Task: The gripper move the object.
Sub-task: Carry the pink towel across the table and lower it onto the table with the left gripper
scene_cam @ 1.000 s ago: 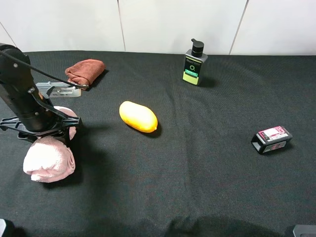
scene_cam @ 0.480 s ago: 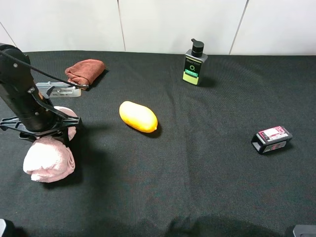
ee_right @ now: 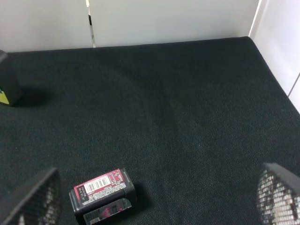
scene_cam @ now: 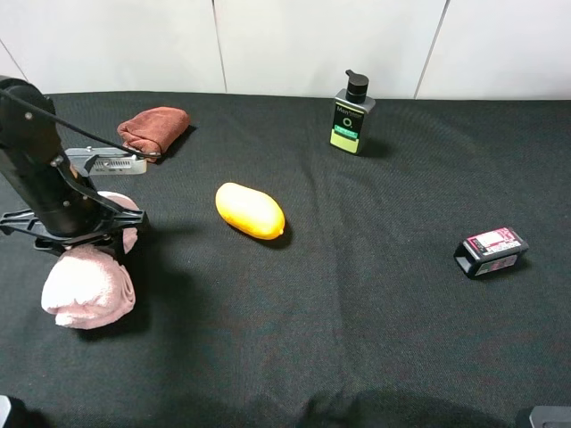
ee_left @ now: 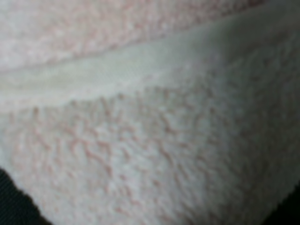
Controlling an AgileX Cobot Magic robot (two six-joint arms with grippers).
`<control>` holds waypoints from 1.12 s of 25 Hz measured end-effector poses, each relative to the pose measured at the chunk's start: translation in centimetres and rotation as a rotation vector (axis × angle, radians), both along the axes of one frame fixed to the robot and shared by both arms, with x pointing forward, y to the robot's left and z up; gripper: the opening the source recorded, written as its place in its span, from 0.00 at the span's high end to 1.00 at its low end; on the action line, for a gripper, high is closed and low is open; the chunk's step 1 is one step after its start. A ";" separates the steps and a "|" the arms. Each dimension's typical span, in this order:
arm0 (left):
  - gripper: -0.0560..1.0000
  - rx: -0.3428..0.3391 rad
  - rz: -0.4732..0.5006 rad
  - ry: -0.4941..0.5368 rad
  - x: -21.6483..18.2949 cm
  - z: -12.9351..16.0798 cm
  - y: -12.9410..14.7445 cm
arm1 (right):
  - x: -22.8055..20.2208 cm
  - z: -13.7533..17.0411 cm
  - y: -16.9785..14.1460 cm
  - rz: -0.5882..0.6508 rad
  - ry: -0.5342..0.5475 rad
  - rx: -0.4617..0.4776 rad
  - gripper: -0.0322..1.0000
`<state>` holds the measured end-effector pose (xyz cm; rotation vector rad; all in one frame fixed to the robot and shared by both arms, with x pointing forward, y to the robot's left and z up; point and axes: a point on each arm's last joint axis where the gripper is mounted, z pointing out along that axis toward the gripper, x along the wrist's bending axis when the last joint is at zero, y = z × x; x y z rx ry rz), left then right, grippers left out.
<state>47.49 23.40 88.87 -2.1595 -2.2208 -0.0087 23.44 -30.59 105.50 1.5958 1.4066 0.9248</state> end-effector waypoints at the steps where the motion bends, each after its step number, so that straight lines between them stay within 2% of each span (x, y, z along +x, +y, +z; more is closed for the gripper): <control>1: 0.44 0.004 -0.001 0.006 0.1 0.1 0.0 | 0.0 0.0 0.0 0.000 0.000 0.000 0.36; 6: 0.44 0.008 -0.017 0.007 1.6 1.6 -0.4 | 0.0 0.0 0.0 0.000 0.000 0.000 0.36; 22: 0.44 0.028 -0.028 -0.051 3.7 9.0 -0.7 | 0.0 0.0 0.0 0.000 0.000 0.000 0.36; 28: 0.44 0.047 -0.062 -0.016 4.3 11.7 -0.8 | 0.0 0.0 0.0 0.000 0.000 0.000 0.36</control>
